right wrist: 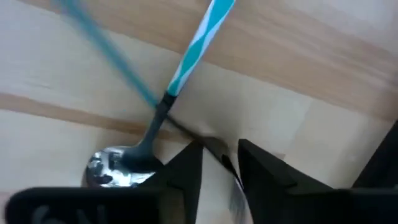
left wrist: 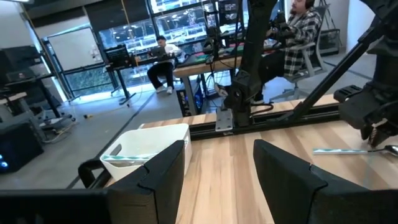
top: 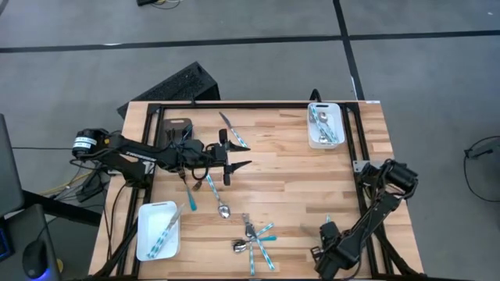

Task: Sort silverware by color (type)
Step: Put the blue fork into the black bin

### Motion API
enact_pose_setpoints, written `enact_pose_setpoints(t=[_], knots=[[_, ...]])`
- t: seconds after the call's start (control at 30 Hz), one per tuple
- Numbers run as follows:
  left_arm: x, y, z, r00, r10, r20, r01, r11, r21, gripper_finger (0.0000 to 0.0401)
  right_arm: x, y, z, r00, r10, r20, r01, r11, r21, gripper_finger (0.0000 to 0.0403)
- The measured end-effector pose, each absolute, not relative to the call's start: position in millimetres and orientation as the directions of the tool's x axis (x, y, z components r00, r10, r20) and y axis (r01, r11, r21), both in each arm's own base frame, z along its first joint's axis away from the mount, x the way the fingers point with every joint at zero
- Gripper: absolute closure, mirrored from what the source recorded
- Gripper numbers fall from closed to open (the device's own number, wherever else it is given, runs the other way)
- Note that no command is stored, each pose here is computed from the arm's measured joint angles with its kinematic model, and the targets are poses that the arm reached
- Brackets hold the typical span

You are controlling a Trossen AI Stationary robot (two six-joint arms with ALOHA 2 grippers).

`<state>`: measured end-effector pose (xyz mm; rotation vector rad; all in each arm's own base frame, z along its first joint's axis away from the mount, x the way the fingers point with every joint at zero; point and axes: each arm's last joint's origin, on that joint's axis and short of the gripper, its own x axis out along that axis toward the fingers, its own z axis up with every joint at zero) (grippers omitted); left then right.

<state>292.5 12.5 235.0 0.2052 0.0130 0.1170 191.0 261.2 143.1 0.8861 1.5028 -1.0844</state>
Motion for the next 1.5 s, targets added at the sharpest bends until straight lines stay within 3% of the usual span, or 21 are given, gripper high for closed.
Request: enact_pose_setpoints(t=[0.13,0.27,0.4,0.5,0.63,0.8,0.93,1.17,1.5], knots=[[293,12,234,0.996,0.088,-0.013,-0.083,0.975,0.204,0.022,198,261,135,-0.198,0.001,-0.98,0.928,0.322,-0.187,0.0324],[293,11,231,0.997,0.064,-0.043,-0.054,0.978,0.201,0.022,202,258,133,-0.171,-0.027,-0.985,0.953,0.25,-0.173,0.0377],[293,9,228,0.998,0.01,-0.062,0.002,0.982,0.187,0.022,214,246,140,-0.146,-0.113,-0.983,0.963,0.213,-0.168,0.0381],[295,6,224,0.991,-0.103,-0.082,0.116,0.977,0.181,0.022,231,232,147,-0.072,-0.232,-0.97,0.97,0.211,-0.123,0.0369],[298,-5,216,0.961,-0.257,-0.103,0.274,0.931,0.241,0.022,262,218,161,0.073,-0.299,-0.951,0.958,0.288,-0.017,0.0373],[299,-30,210,0.93,-0.347,-0.12,0.364,0.834,0.414,0.022,299,195,178,0.139,-0.271,-0.952,0.909,0.417,0.013,0.038],[297,-48,208,0.916,-0.375,-0.14,0.393,0.772,0.5,0.022,322,180,190,0.186,-0.226,-0.956,0.813,0.581,0.021,0.0373],[297,-53,201,0.901,-0.336,-0.273,0.43,0.763,0.482,0.022,351,163,209,0.268,-0.104,-0.958,0.647,0.756,0.099,0.0377],[296,-51,191,0.871,-0.249,-0.424,0.41,0.844,0.345,0.0227,374,137,231,0.327,-0.044,-0.944,0.473,0.872,0.123,0.0376]])
